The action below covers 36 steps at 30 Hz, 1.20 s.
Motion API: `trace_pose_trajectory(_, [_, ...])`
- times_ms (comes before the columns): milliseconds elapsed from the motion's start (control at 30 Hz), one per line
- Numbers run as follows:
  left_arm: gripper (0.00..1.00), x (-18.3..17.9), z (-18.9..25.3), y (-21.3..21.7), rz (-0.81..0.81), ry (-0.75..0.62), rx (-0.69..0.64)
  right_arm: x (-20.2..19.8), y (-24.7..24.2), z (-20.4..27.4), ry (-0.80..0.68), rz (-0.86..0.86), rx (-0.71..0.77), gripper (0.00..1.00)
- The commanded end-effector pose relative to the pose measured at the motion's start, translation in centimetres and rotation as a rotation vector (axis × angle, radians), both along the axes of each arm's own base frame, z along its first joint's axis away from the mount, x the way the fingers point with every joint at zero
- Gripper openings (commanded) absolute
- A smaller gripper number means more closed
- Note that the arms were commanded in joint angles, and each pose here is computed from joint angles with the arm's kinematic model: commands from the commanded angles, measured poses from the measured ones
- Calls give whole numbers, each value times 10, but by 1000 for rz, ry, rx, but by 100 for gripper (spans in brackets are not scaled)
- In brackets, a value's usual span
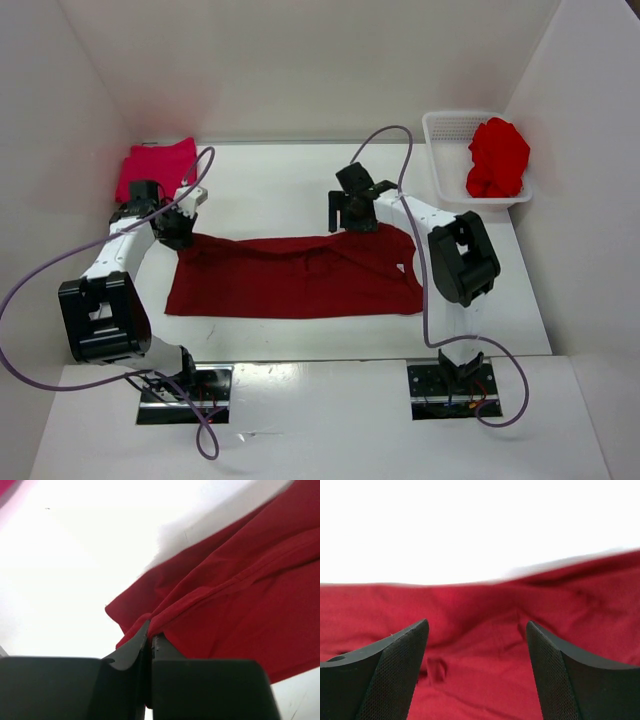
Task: Fold and stack the t-shirts
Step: Fold the other side of the tshirt into a rectangle
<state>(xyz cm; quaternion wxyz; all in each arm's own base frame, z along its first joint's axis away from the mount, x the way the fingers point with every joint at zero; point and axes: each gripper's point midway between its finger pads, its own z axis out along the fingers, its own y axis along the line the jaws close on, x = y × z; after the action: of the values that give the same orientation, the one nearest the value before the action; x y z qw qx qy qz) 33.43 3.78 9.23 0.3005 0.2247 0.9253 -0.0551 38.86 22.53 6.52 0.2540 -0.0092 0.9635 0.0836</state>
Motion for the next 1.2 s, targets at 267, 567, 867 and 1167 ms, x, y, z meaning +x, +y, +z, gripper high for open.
trace_pose_trajectory(267, [3, 14, 17, 1, 22, -62, -2, 16, 6, -20, 45, -2, 53, 73])
trace_pose_trajectory(567, [3, 13, 13, 3, 27, -51, 4, -1, 9, -23, 93, -4, 96, 18])
trace_pose_trajectory(867, [3, 47, 33, 14, 82, -148, 25, 19, -16, 13, 10, -91, 45, 0])
trace_pose_trajectory(1167, [5, 117, 68, 18, 132, -335, 154, 76, -40, 77, -151, -189, 7, 0])
